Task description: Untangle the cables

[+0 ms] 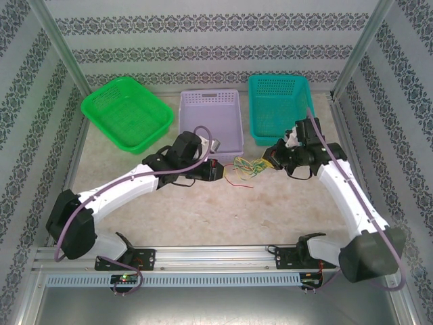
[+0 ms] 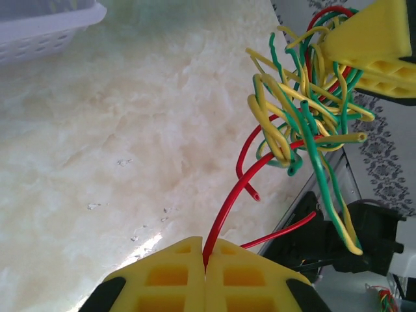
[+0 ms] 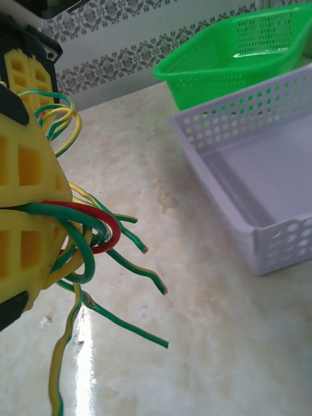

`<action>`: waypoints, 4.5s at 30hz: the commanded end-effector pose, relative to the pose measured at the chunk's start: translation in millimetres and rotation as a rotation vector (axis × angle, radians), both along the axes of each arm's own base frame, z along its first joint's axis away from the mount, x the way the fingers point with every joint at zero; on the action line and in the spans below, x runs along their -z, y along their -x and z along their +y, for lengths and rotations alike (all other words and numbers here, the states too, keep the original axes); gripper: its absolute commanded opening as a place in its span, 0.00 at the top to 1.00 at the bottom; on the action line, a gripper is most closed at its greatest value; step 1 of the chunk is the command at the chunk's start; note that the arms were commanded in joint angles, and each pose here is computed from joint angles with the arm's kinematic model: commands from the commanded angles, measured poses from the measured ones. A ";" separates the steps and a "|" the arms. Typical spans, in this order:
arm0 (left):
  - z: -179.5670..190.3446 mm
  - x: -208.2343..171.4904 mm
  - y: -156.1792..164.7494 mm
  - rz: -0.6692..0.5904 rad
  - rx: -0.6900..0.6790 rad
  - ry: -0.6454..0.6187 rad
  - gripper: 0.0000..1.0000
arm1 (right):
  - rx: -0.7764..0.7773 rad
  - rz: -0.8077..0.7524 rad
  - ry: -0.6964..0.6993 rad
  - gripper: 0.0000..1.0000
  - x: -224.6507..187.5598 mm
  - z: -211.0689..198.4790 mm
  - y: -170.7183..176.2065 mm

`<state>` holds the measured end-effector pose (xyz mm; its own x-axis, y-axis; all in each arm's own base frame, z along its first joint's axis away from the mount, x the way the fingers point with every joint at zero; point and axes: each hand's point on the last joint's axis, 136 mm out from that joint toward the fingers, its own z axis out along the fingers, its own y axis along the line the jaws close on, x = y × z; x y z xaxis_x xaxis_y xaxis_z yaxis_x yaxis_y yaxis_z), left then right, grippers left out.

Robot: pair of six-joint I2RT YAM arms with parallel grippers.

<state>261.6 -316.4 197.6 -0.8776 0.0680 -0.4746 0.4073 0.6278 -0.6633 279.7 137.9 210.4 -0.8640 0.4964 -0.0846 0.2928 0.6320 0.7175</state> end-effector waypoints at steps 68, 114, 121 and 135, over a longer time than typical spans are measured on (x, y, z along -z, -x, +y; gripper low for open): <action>46.2 20.6 -59.8 0.578 -1.187 0.733 1.00 | 1.008 -0.050 -0.775 1.00 47.0 -57.1 19.3; 27.9 -59.1 -66.0 -0.022 -0.483 0.302 1.00 | 0.217 0.100 -0.261 0.81 -17.3 56.4 14.1; 23.4 -55.7 -62.6 -0.020 -0.472 0.285 1.00 | 0.230 0.098 -0.296 0.81 -25.6 60.2 8.0; 18.7 -65.6 -60.5 -0.032 -0.456 0.304 1.00 | 0.256 0.127 -0.264 0.86 -3.6 56.8 5.1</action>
<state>323.4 -287.8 242.6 -0.7794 -0.4770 -0.4061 0.0982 0.5473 -0.8312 267.2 194.4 216.4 -0.7138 0.6741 0.1899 0.5205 0.3292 0.7879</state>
